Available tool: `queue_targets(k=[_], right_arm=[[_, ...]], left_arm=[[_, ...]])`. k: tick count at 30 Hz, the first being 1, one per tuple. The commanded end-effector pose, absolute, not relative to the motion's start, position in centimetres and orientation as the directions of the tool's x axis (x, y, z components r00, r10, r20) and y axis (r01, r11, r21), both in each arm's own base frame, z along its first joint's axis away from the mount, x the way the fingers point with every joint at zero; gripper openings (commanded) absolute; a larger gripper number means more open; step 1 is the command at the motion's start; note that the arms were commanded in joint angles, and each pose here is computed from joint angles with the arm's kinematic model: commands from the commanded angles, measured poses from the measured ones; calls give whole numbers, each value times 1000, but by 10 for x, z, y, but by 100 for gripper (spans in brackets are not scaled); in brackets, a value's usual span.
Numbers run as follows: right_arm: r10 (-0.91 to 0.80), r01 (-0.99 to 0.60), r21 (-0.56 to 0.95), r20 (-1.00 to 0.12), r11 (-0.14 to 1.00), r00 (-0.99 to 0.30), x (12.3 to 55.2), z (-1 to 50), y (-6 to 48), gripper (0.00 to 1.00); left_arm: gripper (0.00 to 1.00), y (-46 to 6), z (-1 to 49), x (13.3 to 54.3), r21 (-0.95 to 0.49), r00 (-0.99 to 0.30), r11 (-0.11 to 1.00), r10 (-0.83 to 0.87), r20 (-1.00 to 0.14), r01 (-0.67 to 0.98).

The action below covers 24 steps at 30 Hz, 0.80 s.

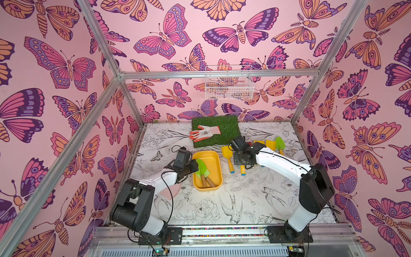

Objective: Take the shovel out of the storage box
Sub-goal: Place the shovel at the center of the board.

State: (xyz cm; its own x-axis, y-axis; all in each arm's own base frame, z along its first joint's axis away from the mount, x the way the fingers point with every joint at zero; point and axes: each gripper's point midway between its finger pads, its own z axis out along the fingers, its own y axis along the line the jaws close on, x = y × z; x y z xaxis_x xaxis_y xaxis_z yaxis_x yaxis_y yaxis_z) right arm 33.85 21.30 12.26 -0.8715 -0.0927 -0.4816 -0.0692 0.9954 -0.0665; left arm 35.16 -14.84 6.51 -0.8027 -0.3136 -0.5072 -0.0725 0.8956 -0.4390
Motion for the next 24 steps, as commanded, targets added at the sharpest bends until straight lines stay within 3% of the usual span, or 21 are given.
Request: queue_targets(k=[1,24], right_arm=[[-97,-55,-97,-501,994,-860,348,134,188,11],[175,267,-134,-473,954,-863,394,121,4,9]], left_arm=[[48,-148,58,348,-426,-815,902,-296,-498,-68],[48,-149,53,350,-408,-825,912,-268,-497,-50]])
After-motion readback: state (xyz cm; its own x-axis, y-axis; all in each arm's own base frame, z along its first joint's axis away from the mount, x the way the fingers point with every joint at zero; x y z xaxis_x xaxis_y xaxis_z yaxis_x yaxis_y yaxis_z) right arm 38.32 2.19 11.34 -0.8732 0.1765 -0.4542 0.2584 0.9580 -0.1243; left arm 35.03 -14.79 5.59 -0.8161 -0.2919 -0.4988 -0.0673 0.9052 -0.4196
